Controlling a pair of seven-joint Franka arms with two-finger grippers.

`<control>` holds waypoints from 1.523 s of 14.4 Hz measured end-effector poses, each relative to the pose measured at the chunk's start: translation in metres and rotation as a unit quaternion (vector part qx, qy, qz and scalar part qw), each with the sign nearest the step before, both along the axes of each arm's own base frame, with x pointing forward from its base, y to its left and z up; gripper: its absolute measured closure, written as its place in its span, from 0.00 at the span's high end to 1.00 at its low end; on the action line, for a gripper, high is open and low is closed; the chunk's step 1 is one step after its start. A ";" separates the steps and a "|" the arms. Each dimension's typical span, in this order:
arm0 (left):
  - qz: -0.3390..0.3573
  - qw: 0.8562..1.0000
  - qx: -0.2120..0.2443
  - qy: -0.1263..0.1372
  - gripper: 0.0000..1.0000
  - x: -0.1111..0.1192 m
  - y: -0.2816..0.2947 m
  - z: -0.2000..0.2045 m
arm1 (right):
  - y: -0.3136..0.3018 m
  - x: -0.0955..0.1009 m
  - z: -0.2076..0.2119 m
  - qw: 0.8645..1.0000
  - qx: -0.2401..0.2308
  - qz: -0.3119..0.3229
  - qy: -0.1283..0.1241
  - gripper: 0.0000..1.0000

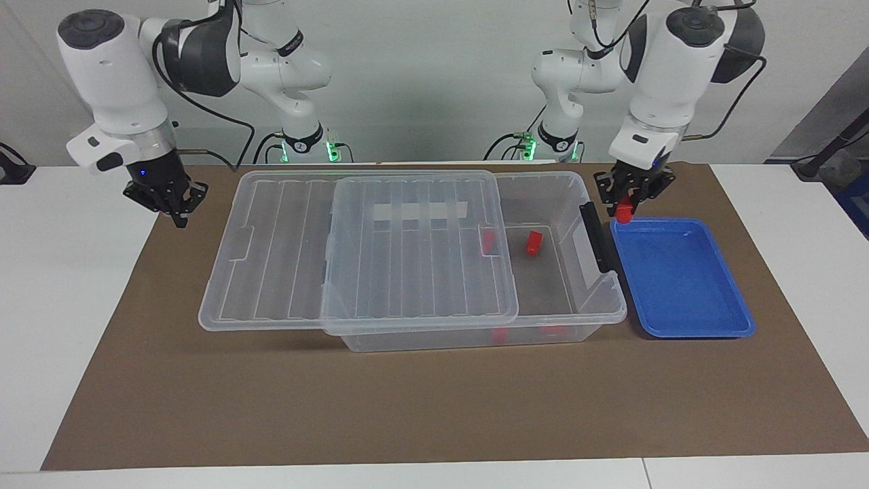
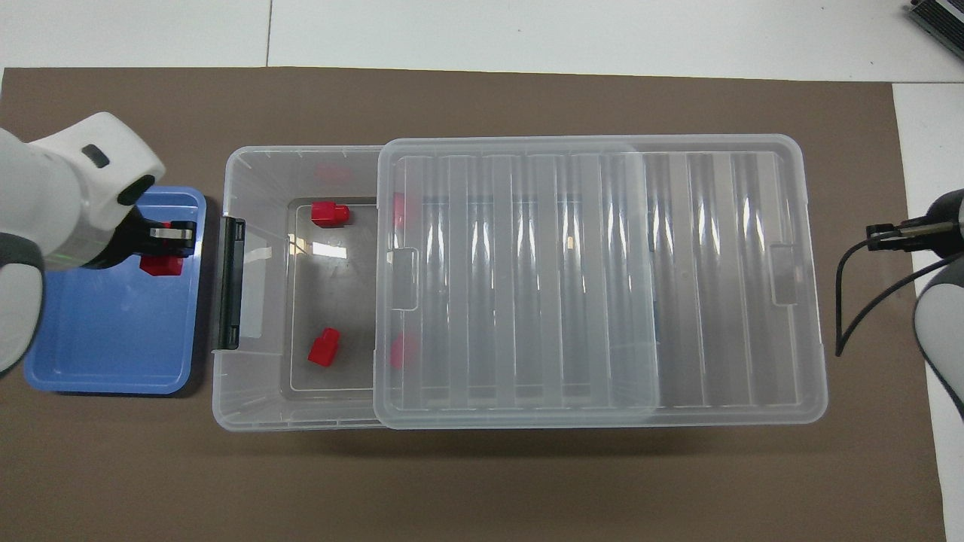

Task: Place red block in blue tray from box

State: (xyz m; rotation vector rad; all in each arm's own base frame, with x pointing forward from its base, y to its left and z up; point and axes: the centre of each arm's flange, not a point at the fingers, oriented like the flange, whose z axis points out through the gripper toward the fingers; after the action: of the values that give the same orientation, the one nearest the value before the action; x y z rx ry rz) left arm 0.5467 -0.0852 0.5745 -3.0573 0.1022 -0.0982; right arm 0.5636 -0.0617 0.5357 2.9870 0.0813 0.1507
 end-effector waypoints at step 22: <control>0.003 1.000 -0.013 -0.022 0.35 0.014 0.160 -0.155 | 0.034 0.023 -0.079 1.000 0.001 0.028 0.007 0.01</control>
State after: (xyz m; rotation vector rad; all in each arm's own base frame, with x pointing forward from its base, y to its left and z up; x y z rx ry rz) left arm 0.5612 0.0745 0.4200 -3.0789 0.0884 -0.1676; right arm 0.5863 -0.0273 0.4570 2.9894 0.1672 0.1357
